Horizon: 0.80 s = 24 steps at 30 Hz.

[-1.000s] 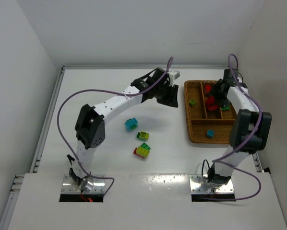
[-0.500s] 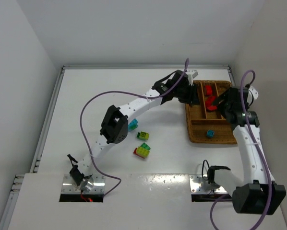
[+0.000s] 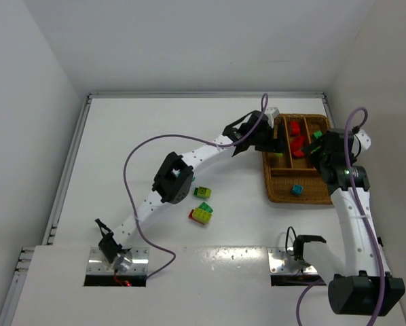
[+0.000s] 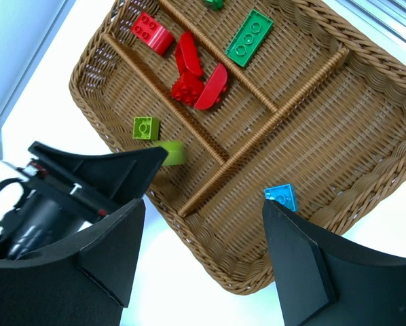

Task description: Sort the legos into containers by color

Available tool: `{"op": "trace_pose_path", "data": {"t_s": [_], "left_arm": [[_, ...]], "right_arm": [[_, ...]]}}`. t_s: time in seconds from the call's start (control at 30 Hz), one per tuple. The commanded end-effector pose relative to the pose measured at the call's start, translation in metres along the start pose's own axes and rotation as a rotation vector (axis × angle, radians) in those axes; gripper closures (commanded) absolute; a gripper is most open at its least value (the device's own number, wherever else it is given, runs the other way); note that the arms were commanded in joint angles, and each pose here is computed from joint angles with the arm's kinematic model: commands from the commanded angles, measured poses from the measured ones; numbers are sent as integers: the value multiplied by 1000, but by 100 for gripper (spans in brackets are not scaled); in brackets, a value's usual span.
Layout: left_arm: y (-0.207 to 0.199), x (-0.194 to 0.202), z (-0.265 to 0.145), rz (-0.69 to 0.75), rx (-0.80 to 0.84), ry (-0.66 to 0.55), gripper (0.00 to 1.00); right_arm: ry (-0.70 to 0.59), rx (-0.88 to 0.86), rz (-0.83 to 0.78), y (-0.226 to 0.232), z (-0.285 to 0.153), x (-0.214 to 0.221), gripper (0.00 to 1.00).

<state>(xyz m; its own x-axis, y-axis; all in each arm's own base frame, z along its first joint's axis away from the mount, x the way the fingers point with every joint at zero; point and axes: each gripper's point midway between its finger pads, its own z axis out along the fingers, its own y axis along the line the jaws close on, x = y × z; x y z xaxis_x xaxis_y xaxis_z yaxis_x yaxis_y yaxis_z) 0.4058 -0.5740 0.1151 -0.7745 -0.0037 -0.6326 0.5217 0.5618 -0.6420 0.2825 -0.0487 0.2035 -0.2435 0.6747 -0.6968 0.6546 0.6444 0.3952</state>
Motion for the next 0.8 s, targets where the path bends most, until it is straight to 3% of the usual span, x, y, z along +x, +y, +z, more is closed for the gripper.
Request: {"op": "trace_pose_path", "data": {"t_s": [0.0, 0.1, 0.27, 0.3, 0.37, 0.4, 0.47, 0.57, 0.6, 0.73, 0.77], "left_arm": [[-31, -24, -5, 30, 63, -80, 17], [-42, -33, -13, 58, 84, -93, 7], [-46, -44, -45, 125, 13, -92, 6], [-58, -64, -70, 145, 5, -129, 6], [-32, -59, -91, 163, -97, -93, 7], [-37, -78, -119, 161, -135, -143, 8], [2, -75, -147, 145, -257, -109, 10], [39, -94, -212, 141, -453, -166, 10], [72, -80, -227, 125, -570, -152, 10], [132, -63, -299, 17, -741, -151, 10], [154, -55, -328, -57, -811, -162, 7]], "right_arm": [[-51, -31, 21, 9, -8, -16, 29], [-57, -36, 14, 11, -9, -19, 29], [-11, -127, -42, 33, -5, -16, 29], [5, -149, -91, 37, -3, -14, 29], [65, -155, -107, 44, 0, -11, 28], [115, -158, -137, 47, 10, -2, 28], [187, -212, -181, 56, 13, 11, 28], [287, -302, -257, 83, 13, 42, 28], [313, -321, -285, 93, 12, 53, 28], [418, -450, -570, 150, -12, 126, 28], [479, -464, -714, 154, -18, 166, 28]]}}
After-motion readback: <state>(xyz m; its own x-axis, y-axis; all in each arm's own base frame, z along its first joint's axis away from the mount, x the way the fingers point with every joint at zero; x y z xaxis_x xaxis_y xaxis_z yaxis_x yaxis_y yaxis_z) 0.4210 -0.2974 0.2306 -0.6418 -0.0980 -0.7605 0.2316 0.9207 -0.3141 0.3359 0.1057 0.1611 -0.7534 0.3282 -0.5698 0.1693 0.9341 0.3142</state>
